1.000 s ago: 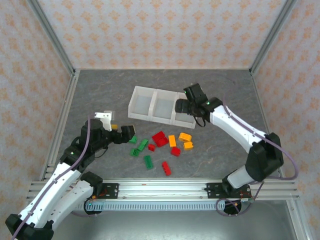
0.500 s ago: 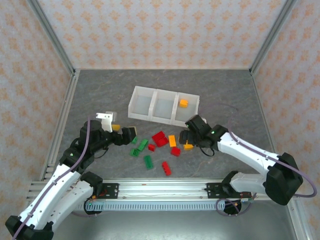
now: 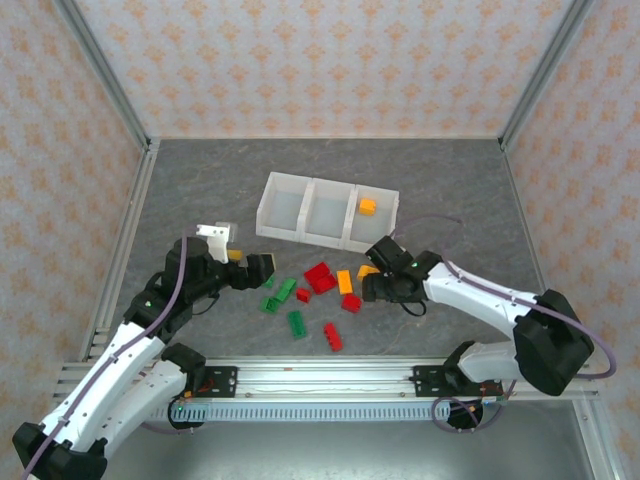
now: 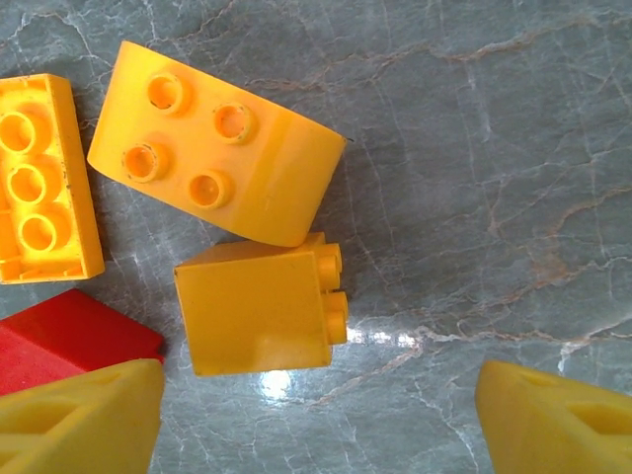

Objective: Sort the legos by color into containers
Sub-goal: Pick up the lego from the bottom-center of the table.

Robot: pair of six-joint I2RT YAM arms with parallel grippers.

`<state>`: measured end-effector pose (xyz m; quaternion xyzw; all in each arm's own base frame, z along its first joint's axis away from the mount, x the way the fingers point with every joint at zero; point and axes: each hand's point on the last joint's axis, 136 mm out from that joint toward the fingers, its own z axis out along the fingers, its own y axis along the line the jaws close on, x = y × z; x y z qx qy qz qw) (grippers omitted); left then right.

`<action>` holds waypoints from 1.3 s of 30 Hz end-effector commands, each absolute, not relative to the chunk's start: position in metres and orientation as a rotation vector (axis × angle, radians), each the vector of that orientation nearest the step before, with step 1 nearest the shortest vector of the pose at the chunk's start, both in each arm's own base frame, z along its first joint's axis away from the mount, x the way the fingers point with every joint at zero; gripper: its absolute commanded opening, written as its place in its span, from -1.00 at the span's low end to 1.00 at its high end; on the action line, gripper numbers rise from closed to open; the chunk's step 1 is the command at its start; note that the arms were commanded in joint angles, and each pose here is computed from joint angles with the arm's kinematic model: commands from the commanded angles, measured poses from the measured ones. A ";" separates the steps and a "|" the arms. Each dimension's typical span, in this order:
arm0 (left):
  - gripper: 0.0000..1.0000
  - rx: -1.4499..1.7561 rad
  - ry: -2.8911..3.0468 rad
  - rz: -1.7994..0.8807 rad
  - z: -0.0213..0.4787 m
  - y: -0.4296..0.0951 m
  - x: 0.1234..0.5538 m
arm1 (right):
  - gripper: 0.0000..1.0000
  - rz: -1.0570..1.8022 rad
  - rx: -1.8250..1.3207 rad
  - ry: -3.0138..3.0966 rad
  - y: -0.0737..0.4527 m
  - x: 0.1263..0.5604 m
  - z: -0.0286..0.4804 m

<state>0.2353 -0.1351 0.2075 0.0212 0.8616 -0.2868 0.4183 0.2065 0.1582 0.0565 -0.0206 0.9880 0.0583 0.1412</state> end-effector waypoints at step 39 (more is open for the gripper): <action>0.98 0.033 2.183 -0.666 0.198 -0.132 0.242 | 0.00 0.085 -0.176 2.868 0.167 0.227 0.032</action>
